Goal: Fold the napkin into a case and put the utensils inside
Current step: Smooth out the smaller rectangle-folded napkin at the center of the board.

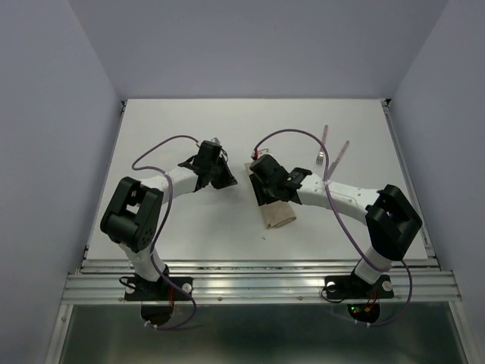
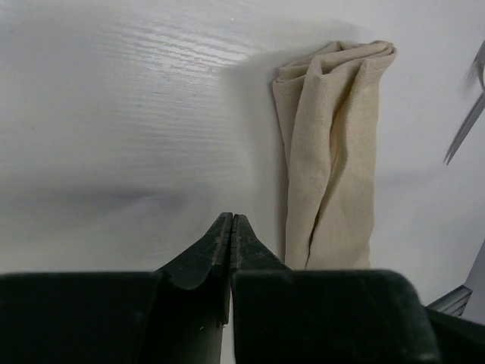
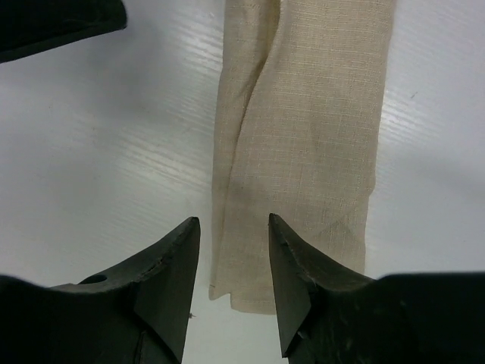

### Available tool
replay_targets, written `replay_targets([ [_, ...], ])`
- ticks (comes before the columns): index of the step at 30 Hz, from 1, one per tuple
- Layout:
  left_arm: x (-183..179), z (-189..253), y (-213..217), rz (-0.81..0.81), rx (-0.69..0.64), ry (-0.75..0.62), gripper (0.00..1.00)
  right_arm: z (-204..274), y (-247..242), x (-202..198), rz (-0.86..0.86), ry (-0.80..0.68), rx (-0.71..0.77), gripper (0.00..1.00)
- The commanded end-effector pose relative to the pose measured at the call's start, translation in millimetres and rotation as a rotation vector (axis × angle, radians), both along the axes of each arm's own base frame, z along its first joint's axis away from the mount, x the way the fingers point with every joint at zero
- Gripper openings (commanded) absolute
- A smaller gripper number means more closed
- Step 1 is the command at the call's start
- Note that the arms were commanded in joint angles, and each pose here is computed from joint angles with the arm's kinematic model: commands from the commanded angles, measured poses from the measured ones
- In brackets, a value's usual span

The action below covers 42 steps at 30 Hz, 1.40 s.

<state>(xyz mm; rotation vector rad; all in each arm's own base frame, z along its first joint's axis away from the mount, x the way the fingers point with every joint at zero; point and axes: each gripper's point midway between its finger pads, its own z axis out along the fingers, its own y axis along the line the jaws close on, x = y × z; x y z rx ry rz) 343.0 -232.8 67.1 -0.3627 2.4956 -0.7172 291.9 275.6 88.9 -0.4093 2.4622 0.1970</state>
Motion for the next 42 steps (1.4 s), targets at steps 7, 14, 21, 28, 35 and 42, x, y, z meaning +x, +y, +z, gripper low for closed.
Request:
replay_targets([
  [7,42.5,1.0,-36.4,-0.045,-0.138,-0.036,0.07,-13.9,4.6,-19.8,0.022,-0.005,-0.066,0.48],
  [14,44.9,-13.9,-41.5,-0.059,-0.144,-0.001,0.07,-43.1,6.5,-32.0,0.043,0.023,-0.162,0.49],
  [21,42.9,-22.0,-42.5,-0.058,-0.151,0.014,0.07,-63.3,0.0,-35.7,0.031,0.026,-0.229,0.48],
  [28,40.1,-22.2,-43.0,-0.066,-0.159,0.015,0.07,-59.3,-4.1,-31.2,-0.010,-0.003,-0.232,0.10],
  [35,37.4,-22.0,-44.7,-0.077,-0.178,0.007,0.07,-32.2,-2.8,-28.0,-0.033,-0.063,-0.155,0.01],
  [42,39.9,-19.4,-52.3,-0.092,-0.218,0.003,0.07,-3.7,-10.9,-25.3,-0.068,-0.145,-0.090,0.01],
])
